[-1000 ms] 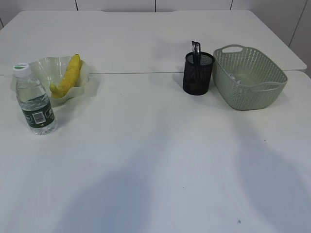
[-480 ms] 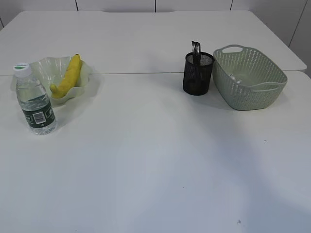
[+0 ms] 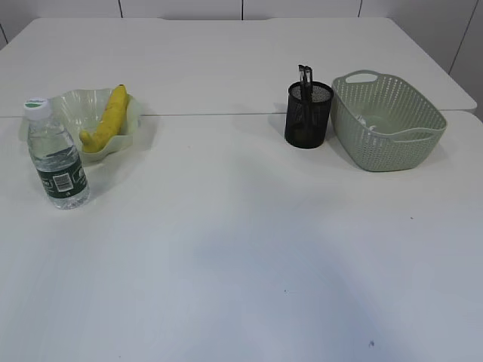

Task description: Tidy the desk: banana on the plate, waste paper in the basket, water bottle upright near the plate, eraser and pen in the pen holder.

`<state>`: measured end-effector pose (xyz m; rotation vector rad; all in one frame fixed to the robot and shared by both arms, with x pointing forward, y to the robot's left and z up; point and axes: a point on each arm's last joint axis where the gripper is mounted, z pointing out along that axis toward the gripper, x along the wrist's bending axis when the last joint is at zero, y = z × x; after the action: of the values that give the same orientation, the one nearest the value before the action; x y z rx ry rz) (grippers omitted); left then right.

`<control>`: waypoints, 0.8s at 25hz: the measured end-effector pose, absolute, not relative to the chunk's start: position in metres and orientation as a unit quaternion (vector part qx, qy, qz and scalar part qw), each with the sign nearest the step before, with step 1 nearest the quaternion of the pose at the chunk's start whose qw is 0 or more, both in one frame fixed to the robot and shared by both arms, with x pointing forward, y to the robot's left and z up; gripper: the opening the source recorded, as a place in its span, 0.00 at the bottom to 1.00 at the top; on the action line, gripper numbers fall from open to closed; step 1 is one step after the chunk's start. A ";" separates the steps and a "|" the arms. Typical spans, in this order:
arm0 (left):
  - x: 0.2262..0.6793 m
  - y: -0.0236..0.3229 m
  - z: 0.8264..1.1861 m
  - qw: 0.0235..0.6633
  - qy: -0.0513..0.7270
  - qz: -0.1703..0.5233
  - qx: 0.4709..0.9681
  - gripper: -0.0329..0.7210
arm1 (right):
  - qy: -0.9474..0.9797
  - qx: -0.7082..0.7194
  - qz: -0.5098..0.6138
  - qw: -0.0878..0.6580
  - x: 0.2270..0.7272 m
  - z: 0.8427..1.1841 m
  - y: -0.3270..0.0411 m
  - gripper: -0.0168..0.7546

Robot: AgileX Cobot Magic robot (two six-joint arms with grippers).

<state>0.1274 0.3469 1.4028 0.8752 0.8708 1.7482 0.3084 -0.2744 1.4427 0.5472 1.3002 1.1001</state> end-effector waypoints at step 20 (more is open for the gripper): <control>0.065 0.351 1.326 0.473 0.401 0.650 0.439 0.01 | 0.604 0.400 0.446 0.526 0.216 1.229 -0.285 0.01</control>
<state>0.0650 0.3511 1.3258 1.0733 0.9800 1.5912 0.2158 -0.2852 1.2290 0.9571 1.4446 1.0657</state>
